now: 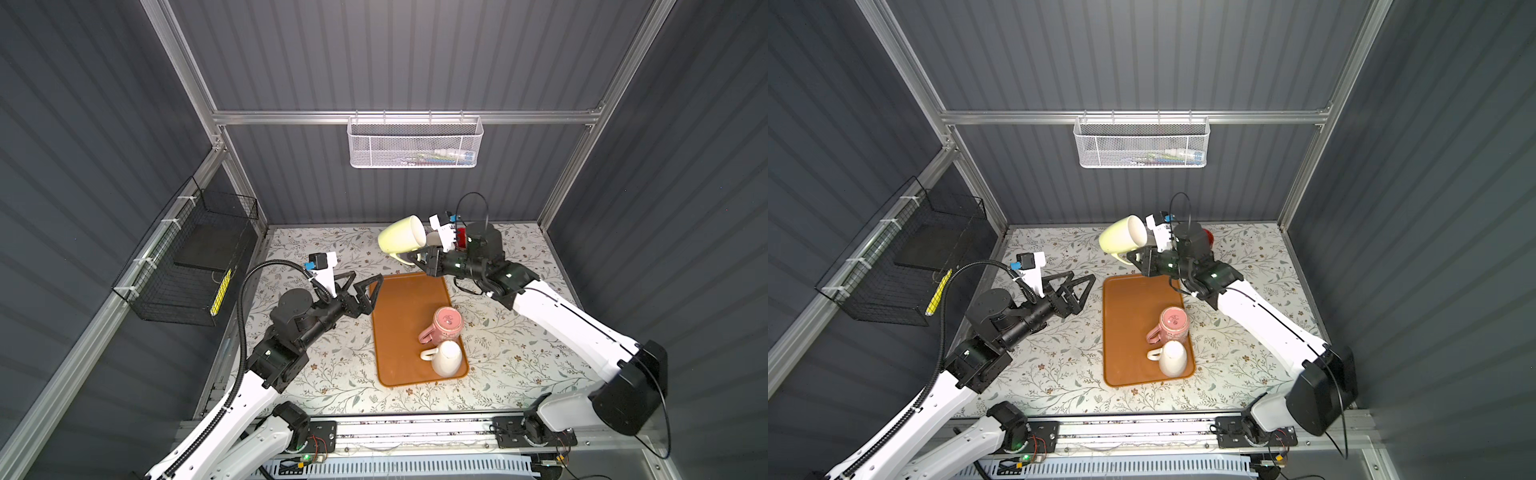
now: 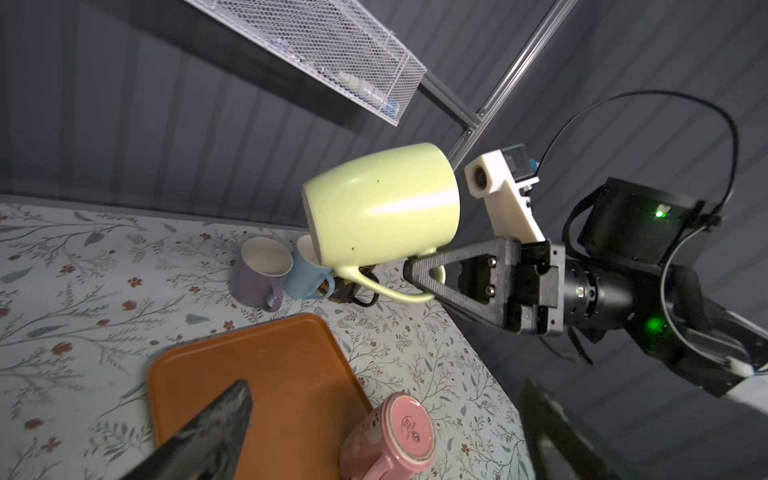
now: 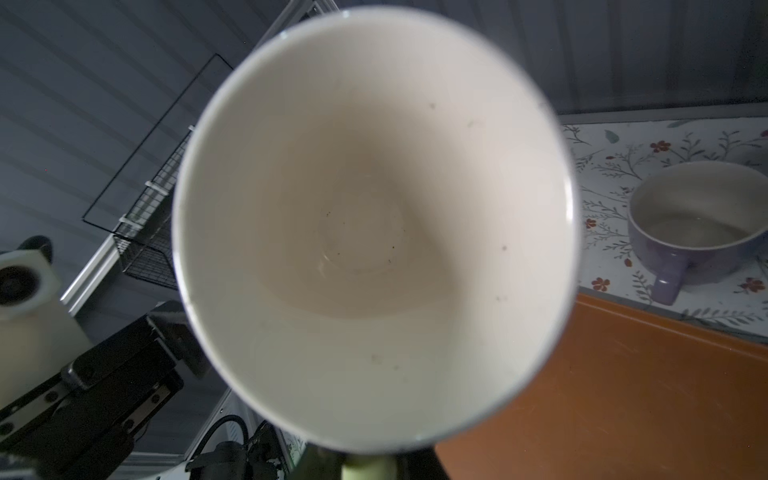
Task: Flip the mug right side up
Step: 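Lower the light green mug upright beside the purple mug with the right gripper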
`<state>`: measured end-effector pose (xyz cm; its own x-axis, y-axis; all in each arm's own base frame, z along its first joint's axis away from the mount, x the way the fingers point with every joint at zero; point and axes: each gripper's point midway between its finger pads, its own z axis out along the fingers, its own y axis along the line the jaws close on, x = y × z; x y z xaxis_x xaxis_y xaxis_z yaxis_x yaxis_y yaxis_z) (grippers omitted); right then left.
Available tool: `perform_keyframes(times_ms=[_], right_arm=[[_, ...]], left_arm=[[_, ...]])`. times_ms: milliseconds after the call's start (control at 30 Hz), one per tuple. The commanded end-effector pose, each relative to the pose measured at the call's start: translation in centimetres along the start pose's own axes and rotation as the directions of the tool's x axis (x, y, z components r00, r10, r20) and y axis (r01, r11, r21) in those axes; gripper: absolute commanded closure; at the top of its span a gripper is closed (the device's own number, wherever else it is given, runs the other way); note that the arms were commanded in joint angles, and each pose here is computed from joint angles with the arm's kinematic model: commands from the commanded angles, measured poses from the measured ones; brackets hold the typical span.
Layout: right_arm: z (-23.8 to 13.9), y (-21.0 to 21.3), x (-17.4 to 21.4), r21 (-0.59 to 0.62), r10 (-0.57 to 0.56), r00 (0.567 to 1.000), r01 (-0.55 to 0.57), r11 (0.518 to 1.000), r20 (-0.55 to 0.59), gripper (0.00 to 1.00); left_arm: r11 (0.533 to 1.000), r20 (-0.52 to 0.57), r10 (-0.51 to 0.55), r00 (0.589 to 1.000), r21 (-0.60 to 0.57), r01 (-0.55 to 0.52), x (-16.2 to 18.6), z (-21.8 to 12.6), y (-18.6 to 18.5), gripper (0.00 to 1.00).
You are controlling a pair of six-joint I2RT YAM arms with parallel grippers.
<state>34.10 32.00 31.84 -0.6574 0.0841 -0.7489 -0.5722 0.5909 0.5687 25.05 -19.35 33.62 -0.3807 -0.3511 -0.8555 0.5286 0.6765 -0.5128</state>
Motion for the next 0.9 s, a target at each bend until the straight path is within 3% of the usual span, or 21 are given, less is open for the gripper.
perform_keyframes(times_ms=[0, 233, 467, 867], right_arm=[[1.0, -0.7, -1.2, 0.129, -0.089, 0.996, 0.088, 0.988, -0.004, 1.0], [4.7, -2.3, -1.3, 0.284, -0.126, 0.989, 0.143, 0.948, -0.077, 1.0], [8.0, -4.6, -1.5, 0.41, -0.16, 0.976, 0.209, 0.888, -0.149, 1.0], [13.9, -9.5, -0.7, 0.515, -0.214, 0.945, 0.315, 0.797, -0.246, 1.0]], left_arm=[[0.995, -0.066, 0.016, 0.998, -0.095, -0.022, 2.6, -0.6, 2.6, 0.0], [0.987, -0.168, -0.03, 0.985, -0.163, 0.002, 7.2, -0.9, 5.3, 0.0], [0.977, -0.189, -0.006, 0.982, -0.209, -0.034, 8.4, -2.1, 6.6, 0.0], [0.978, -0.224, -0.05, 0.973, -0.209, 0.002, 11.4, -2.3, 7.8, 0.0]])
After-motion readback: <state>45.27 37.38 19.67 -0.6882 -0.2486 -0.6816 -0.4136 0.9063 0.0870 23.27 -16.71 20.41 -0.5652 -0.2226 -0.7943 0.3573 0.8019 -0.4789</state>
